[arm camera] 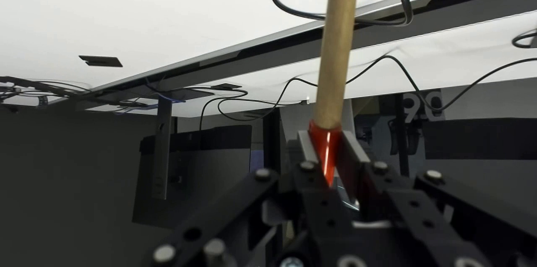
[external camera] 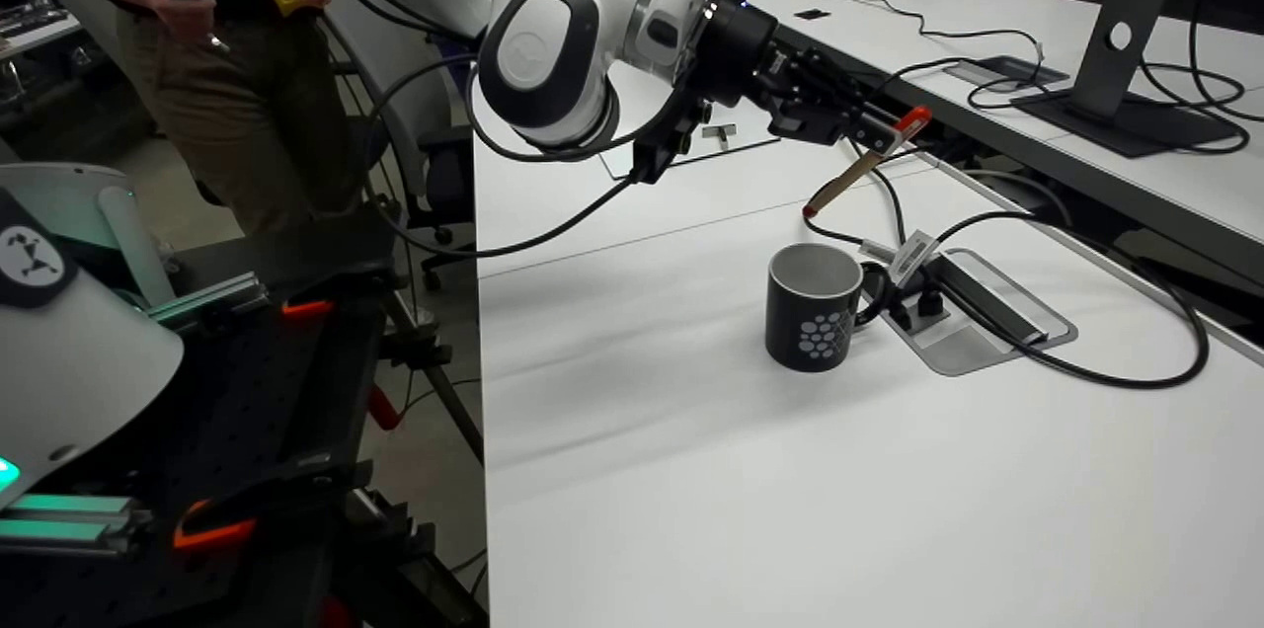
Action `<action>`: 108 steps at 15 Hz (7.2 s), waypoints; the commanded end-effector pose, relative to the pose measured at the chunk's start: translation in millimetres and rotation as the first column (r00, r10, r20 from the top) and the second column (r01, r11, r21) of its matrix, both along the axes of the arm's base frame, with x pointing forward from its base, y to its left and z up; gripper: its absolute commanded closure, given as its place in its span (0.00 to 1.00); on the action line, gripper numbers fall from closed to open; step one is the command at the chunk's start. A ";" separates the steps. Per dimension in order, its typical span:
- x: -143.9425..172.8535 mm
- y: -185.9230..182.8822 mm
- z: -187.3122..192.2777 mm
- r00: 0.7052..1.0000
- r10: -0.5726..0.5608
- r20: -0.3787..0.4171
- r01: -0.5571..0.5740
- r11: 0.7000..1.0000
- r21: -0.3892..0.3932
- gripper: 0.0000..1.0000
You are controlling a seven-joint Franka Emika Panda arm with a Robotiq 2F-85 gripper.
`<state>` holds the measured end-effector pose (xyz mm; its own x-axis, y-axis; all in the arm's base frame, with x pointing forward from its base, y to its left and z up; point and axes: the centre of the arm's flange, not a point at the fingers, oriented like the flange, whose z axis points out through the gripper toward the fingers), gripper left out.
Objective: Pick the marker and put it in the cup
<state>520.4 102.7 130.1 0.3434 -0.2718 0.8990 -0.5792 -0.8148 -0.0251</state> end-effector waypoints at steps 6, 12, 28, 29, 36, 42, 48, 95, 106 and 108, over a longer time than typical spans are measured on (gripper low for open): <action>-8.3 -25.8 -10.0 0.999 -0.035 0.033 0.035 0.999 0.008 0.93; -12.2 -25.3 -19.5 0.999 -0.046 0.026 0.045 0.999 0.024 0.93; -24.3 -31.6 -35.2 0.997 -0.075 -0.004 0.075 0.997 0.037 0.45; -23.8 -31.5 -34.6 0.997 -0.073 -0.004 0.073 0.997 0.033 0.40; -23.9 -32.4 -33.4 0.997 -0.079 -0.003 0.079 0.996 0.030 0.01; -28.9 -33.9 -24.6 0.997 -0.056 -0.050 0.055 0.998 -0.007 0.00; -39.8 -38.1 -1.4 0.991 0.016 -0.130 -0.029 0.995 -0.097 0.00; -47.6 2.1 70.8 0.907 0.282 -0.313 -0.235 0.955 0.181 0.00; -73.4 -67.0 65.3 0.949 0.054 -0.311 0.025 0.970 0.243 0.00; -75.3 -69.2 65.6 0.954 0.024 -0.298 0.054 0.967 0.250 0.00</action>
